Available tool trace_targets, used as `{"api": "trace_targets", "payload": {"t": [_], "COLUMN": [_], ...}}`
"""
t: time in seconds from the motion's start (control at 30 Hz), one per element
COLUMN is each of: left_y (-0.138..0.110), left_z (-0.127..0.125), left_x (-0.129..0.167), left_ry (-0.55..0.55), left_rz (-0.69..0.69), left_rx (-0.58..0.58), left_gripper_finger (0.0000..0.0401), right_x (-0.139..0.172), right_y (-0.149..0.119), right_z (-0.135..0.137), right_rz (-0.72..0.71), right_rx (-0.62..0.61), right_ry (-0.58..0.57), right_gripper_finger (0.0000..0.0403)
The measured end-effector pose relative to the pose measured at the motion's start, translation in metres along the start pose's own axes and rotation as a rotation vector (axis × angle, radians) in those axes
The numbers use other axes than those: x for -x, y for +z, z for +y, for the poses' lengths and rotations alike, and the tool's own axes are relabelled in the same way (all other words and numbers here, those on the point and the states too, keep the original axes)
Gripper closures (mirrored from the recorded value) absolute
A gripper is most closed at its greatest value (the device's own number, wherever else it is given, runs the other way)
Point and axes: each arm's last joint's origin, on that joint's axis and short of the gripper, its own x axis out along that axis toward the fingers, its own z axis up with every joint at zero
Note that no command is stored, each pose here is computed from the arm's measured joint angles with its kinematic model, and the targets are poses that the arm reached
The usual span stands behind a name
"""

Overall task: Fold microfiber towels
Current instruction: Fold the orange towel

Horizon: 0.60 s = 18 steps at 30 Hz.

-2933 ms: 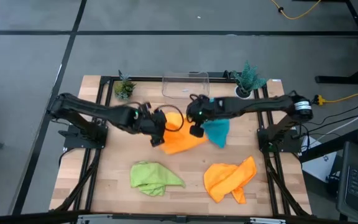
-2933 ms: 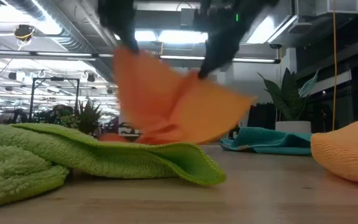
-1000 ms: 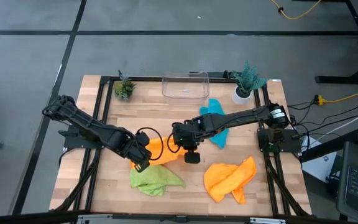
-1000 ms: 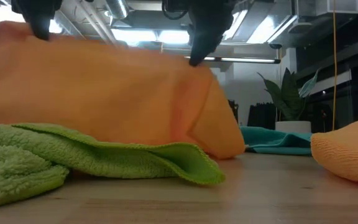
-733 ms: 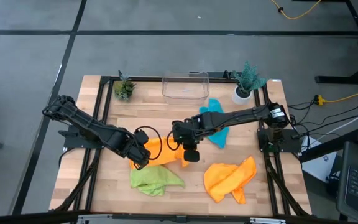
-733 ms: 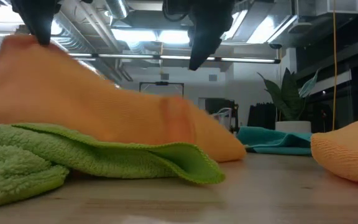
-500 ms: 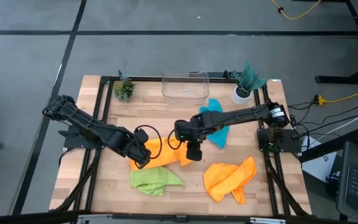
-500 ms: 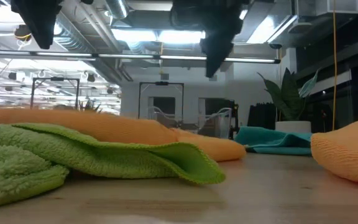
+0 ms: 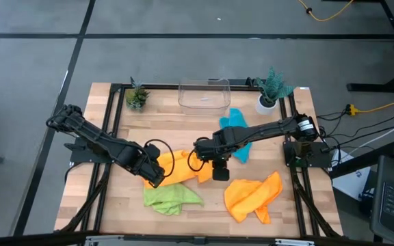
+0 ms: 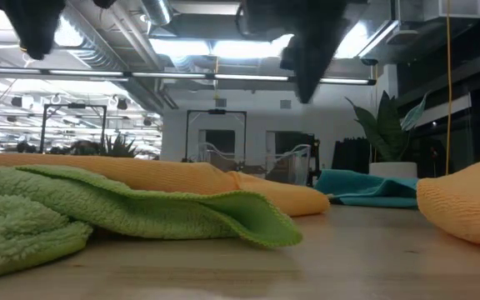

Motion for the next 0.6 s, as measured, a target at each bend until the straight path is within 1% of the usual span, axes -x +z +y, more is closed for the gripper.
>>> {"api": "trace_targets", "payload": {"t": [0.1, 0.13, 0.2, 0.33, 0.43, 0.5, 0.6], "left_y": [-0.006, -0.008, -0.011, -0.014, -0.019, -0.023, -0.029], "left_z": [-0.005, -0.008, -0.015, -0.022, -0.02, -0.017, -0.003], "left_x": [0.009, 0.016, 0.031, 0.069, 0.098, 0.112, 0.125], "left_ry": [-0.043, -0.078, -0.154, -0.277, -0.325, -0.322, -0.281], "left_rz": [0.061, 0.069, 0.044, -0.126, -0.32, -0.446, -0.553], "left_rx": [0.108, 0.121, 0.104, 0.009, -0.069, -0.115, -0.133], "left_gripper_finger": [0.0318, 0.0318, 0.0318, 0.0318, 0.0319, 0.0319, 0.0319], "right_x": [0.003, 0.006, 0.015, 0.039, 0.065, 0.082, 0.103], "right_y": [-0.009, -0.012, -0.017, -0.03, -0.047, -0.059, -0.079], "right_z": [-0.001, -0.002, -0.002, 0.003, 0.011, 0.017, 0.02], "right_rz": [0.08, 0.093, 0.095, 0.049, -0.012, -0.081, -0.222], "right_rx": [0.0, -0.001, -0.003, 0.019, 0.058, 0.083, 0.079], "right_ry": [-0.014, -0.017, -0.018, -0.026, -0.055, -0.096, -0.143], "right_gripper_finger": [0.0286, 0.0286, 0.0286, 0.0286, 0.0286, 0.0286, 0.0286]}}
